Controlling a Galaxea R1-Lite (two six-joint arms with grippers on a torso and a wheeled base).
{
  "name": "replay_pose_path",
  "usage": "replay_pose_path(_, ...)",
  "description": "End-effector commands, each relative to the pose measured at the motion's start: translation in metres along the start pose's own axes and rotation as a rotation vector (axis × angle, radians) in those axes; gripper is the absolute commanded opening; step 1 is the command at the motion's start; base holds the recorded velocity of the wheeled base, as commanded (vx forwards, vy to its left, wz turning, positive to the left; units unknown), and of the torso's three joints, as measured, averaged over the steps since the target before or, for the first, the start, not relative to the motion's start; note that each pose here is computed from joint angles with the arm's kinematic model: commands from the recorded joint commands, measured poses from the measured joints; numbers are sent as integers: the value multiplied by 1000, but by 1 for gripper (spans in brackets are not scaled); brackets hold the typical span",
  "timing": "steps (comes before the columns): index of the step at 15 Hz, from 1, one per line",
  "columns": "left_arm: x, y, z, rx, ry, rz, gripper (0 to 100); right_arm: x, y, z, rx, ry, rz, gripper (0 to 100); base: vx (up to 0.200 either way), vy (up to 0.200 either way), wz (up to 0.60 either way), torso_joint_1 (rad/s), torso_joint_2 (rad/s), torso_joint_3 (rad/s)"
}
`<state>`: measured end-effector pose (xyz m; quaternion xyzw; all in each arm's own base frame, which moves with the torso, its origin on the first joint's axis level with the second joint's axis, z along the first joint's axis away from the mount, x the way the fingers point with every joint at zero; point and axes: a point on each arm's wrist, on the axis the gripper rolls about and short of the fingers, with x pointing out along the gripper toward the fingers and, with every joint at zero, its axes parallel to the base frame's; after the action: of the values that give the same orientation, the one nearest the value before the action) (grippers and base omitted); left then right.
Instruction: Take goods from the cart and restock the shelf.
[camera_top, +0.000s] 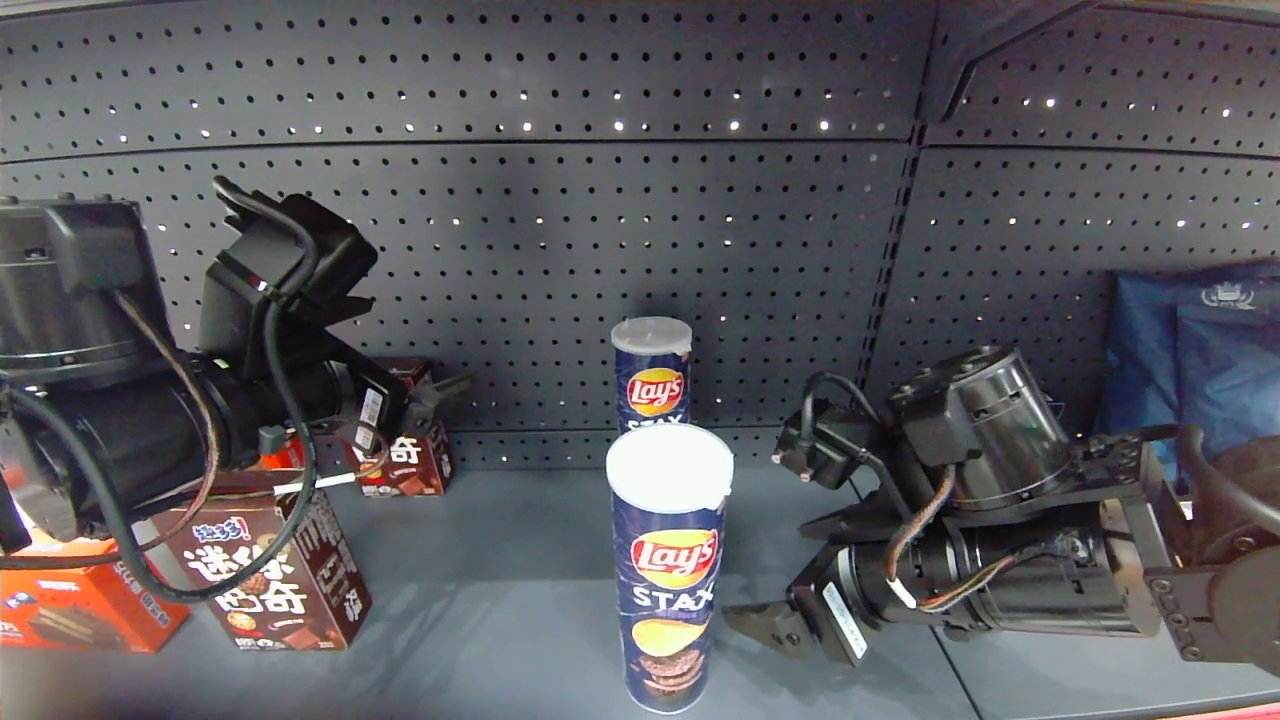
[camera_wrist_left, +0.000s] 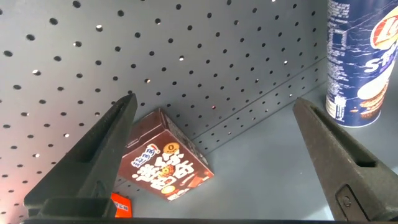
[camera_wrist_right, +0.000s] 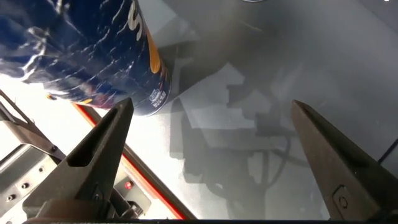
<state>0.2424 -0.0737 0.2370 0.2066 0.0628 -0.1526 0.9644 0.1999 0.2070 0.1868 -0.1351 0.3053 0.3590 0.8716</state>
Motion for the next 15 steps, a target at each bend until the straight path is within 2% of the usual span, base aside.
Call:
replay_pose_path(1, -1, 1, 0, -1, 0, 4, 100, -17, -4, 4, 25, -46, -11, 100, 0, 0, 0, 0, 0, 0)
replay_pose_path(6, -1, 2, 0, -1, -3, 4, 100, -31, -7, -7, 33, -47, -21, 100, 0, 0, 0, 0, 0, 0)
replay_pose_path(9, -2, 2, 1, -2, -4, 6, 100, -49, -16, -2, 54, -108, -49, 100, 0, 0, 0, 0, 0, 0)
replay_pose_path(10, -10, 6, 3, -8, -21, 26, 100, -61, -21, -1, 68, -142, -70, 100, 0, 0, 0, 0, 0, 0)
replay_pose_path(11, -35, 17, 6, -25, -53, 81, 100, -91, -33, -1, 99, -227, -122, 100, 0, 0, 0, 0, 0, 0)
replay_pose_path(12, -55, 21, 4, -34, -72, 118, 100, -115, -45, -5, 134, -289, -187, 100, 0, 0, 0, 0, 0, 0)
replay_pose_path(13, -77, 26, 2, -65, -97, 168, 100, -143, -55, -13, 170, -356, -263, 100, 0, 0, 0, 0, 0, 0)
replay_pose_path(15, -120, 25, -11, -129, -134, 240, 100, -196, -65, -49, 252, -465, -475, 100, 0, 0, 0, 0, 0, 0)
